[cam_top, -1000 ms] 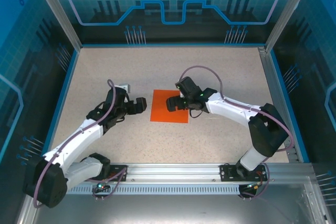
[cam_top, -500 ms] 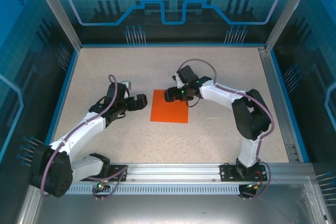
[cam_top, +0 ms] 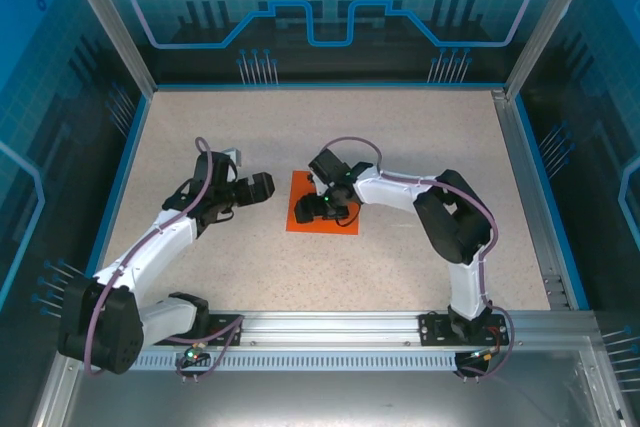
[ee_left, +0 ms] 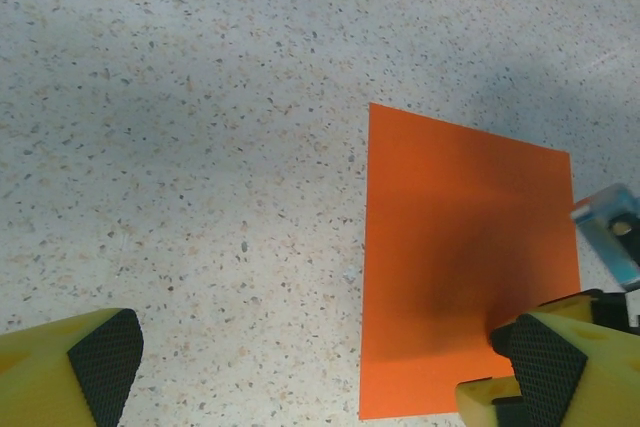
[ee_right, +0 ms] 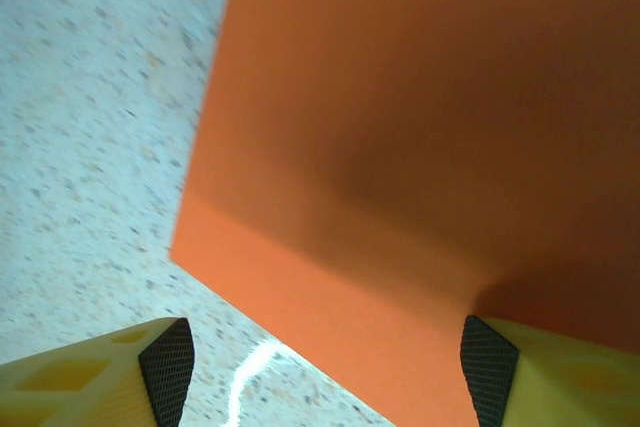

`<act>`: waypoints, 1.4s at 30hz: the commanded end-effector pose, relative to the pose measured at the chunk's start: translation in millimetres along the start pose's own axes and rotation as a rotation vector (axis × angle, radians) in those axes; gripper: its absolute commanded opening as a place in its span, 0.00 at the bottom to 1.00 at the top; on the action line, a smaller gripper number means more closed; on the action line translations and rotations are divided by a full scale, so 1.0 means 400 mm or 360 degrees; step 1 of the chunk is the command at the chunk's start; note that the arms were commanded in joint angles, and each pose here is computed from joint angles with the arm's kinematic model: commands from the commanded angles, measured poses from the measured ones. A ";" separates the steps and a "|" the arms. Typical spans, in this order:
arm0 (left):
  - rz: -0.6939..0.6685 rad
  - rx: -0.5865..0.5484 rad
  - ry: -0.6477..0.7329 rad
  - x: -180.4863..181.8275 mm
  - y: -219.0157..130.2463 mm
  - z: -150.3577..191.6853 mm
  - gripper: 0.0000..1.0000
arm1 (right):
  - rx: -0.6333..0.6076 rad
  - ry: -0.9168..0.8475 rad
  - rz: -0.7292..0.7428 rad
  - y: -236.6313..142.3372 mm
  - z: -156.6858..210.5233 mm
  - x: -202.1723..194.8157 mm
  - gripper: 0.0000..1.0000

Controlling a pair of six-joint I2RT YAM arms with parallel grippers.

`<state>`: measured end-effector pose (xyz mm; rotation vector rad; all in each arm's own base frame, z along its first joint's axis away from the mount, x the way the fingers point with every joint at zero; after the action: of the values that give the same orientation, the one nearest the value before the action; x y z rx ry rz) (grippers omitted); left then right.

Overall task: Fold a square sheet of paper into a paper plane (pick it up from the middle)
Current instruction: Move the square sheet of paper to the center of the table.

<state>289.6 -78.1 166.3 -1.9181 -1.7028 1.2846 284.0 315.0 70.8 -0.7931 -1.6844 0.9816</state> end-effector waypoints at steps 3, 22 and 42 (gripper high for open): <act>0.0102 -0.0005 -0.0033 -0.026 -0.019 -0.017 0.98 | 0.0180 -0.0091 0.0082 0.002 0.065 -0.052 0.74; 0.0185 -0.0007 0.0007 -0.045 -0.034 -0.020 0.99 | 0.0116 -0.0425 0.0199 -0.148 0.043 -0.079 0.79; 0.0492 0.0418 -0.0083 -0.208 0.072 0.056 0.86 | -0.0222 0.0354 0.0158 -0.215 -0.041 -0.211 0.81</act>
<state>295.6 -134.5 154.1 -1.9774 -1.3659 1.5811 312.3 213.4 100.4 -1.0745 -1.5257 0.9646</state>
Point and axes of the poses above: each hand's point on the last joint's axis, 136 mm out from that joint toward the fingers, its own y axis out along the fingers, its own x axis along the line the jaws close on, z = x × y, the point moved 5 cm from there along -y, back along the fingers, and after that the axes turned 2 degrees about -y, right-handed, at the moved point
